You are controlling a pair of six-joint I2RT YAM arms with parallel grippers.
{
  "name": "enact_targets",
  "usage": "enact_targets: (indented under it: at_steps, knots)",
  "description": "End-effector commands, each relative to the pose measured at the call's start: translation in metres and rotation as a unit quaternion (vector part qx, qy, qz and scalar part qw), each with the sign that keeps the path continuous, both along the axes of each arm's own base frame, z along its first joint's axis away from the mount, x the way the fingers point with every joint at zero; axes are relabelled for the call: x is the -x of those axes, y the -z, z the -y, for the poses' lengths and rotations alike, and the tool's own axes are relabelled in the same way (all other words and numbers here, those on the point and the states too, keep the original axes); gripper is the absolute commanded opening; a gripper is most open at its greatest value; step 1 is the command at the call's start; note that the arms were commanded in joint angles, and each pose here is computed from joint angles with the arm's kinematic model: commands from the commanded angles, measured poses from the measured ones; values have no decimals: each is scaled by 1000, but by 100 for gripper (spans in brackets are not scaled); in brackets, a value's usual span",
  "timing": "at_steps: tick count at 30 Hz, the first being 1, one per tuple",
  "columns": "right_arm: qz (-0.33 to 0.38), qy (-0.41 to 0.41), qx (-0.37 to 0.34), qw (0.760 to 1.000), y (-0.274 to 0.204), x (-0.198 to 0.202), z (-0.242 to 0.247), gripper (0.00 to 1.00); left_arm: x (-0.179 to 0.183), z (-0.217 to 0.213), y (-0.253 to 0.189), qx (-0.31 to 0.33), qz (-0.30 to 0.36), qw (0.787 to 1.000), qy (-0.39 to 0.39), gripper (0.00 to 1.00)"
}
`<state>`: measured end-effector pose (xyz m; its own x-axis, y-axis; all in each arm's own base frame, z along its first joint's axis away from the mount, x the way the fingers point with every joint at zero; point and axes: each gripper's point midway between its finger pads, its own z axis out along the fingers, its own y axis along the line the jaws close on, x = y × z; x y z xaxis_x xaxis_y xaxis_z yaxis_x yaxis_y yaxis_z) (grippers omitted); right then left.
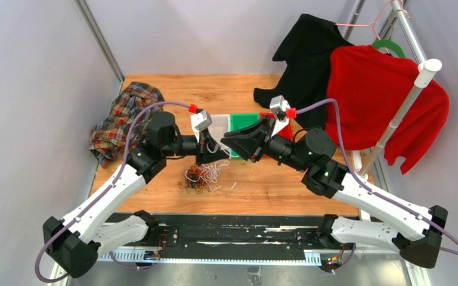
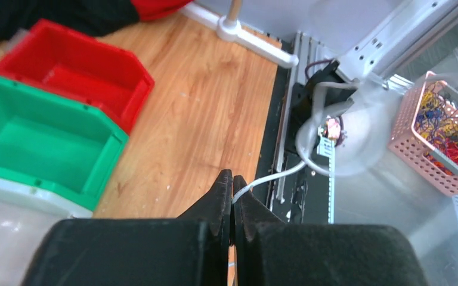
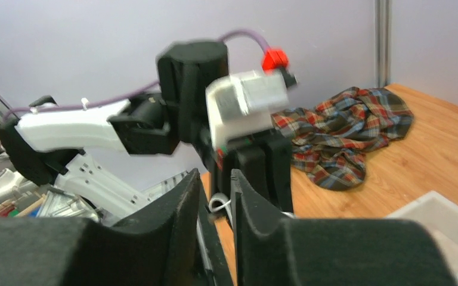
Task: Untangle the cables
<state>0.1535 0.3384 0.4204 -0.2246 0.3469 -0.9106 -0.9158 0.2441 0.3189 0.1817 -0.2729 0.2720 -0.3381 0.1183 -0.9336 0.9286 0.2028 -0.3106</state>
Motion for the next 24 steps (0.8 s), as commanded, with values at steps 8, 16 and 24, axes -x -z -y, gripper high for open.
enact_targets:
  at_steps: [8, 16, 24]
  knots:
    - [53, 103, 146, 983, 76, -15, 45, 68, 5, -18, -124, 47, 120, 991, -47, 1]
    - [90, 73, 143, 983, 104, -18, 16, 70, 13, -25, -161, 69, 139, 986, -55, 1]
    - [111, 42, 121, 986, 112, -26, -52, 70, 13, -28, -198, 83, 176, 979, -62, 1]
